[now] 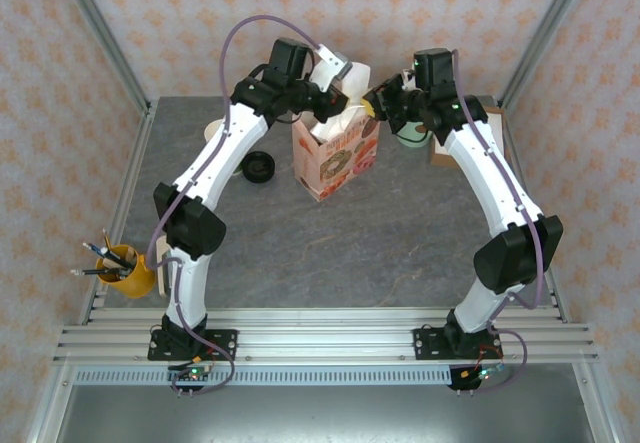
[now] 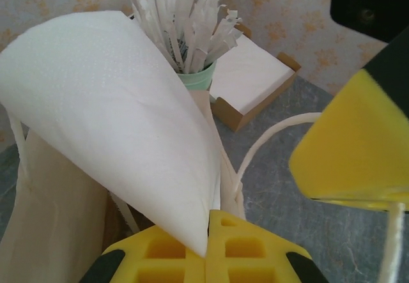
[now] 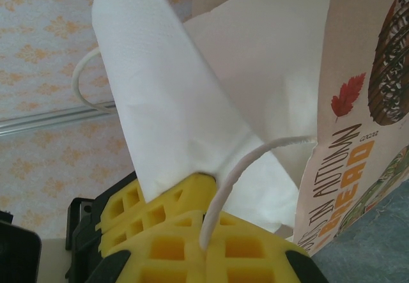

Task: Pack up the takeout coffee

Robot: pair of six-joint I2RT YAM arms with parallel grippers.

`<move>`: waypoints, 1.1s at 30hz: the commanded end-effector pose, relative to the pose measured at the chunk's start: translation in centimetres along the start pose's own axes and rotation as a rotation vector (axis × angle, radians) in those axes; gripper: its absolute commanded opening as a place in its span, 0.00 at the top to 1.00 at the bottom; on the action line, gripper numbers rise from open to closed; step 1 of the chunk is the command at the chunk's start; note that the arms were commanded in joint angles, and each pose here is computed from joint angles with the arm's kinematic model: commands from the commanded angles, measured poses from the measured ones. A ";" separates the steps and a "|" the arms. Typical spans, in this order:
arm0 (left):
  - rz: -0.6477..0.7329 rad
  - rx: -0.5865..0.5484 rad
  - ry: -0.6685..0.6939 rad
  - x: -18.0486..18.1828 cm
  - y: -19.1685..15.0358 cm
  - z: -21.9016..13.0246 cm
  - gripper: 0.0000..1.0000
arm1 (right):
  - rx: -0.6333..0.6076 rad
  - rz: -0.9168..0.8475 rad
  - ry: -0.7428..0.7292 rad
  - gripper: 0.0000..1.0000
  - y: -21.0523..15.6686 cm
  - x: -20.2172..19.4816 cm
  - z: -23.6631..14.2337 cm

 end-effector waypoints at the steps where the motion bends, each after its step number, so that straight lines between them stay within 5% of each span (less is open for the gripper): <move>1: 0.051 -0.068 0.016 1.0 1.1 0.4 1.00 | 0.016 -0.023 0.003 1.00 -0.2 0.4 0.0; 13: 0.008 0.075 -0.245 -1.7 -4.5 -0.5 1.00 | -0.019 -0.025 0.017 1.00 0.2 0.6 0.1; 33: 0.054 0.247 -0.209 -0.3 -7.3 2.9 0.92 | -0.025 -0.017 0.010 1.00 -0.1 0.5 0.1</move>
Point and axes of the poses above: each hand's point on the last joint's axis, 136 mm out from that joint toward the fingers, its own z axis out along the fingers, its own x axis along the line the jaws close on, y = z × x, the point moved 9 cm from there along -z, back along the fingers, and after that the axes turned 3 degrees about z, right-handed, at the moved point
